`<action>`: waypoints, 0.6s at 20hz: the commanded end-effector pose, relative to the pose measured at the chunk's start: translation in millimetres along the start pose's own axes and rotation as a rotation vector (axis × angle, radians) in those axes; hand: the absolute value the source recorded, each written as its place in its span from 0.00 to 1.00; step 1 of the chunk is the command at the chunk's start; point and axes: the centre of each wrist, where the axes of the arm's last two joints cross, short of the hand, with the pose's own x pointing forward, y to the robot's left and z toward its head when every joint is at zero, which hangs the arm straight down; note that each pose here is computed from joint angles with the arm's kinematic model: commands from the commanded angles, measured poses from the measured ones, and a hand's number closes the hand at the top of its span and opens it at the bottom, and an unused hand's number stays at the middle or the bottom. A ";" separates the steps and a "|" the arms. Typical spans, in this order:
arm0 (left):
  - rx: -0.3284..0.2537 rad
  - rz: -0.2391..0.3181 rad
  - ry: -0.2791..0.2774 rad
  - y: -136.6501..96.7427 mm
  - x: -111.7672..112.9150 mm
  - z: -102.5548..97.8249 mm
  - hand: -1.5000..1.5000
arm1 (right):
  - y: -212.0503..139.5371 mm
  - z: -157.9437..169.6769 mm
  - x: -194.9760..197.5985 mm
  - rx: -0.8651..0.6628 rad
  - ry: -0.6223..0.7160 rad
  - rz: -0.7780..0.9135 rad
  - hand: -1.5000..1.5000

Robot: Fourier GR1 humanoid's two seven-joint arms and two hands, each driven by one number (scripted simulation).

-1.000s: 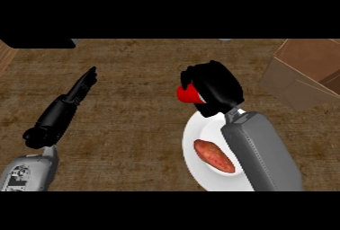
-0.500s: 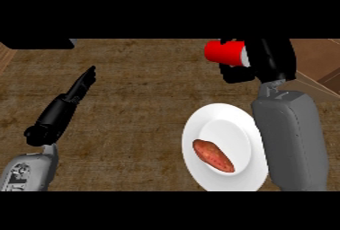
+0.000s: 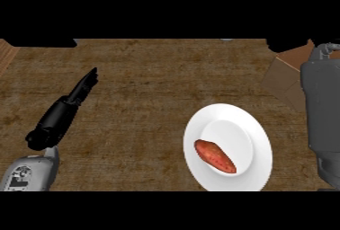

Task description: Pick the can from the plate and place it in the cardboard box

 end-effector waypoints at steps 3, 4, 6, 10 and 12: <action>0.009 0.009 0.001 10.1 -12.2 -0.3 0.50 | -21.6 -23.4 -67.4 0.154 0.075 0.130 1.00; -0.019 0.003 -0.006 4.6 3.5 -0.2 0.50 | -16.9 -25.0 -74.7 0.212 0.111 0.141 1.00; 0.003 -0.001 -0.012 1.4 2.0 -12.4 0.50 | -5.4 -24.5 -88.1 0.346 0.151 0.158 1.00; 0.015 -0.007 -0.008 5.0 11.6 -16.1 0.50 | -22.7 -32.5 -120.8 0.412 0.156 0.135 1.00; -0.006 -0.002 -0.020 -11.5 2.6 -15.9 0.50 | -11.0 -24.8 -141.1 0.508 0.151 0.154 1.00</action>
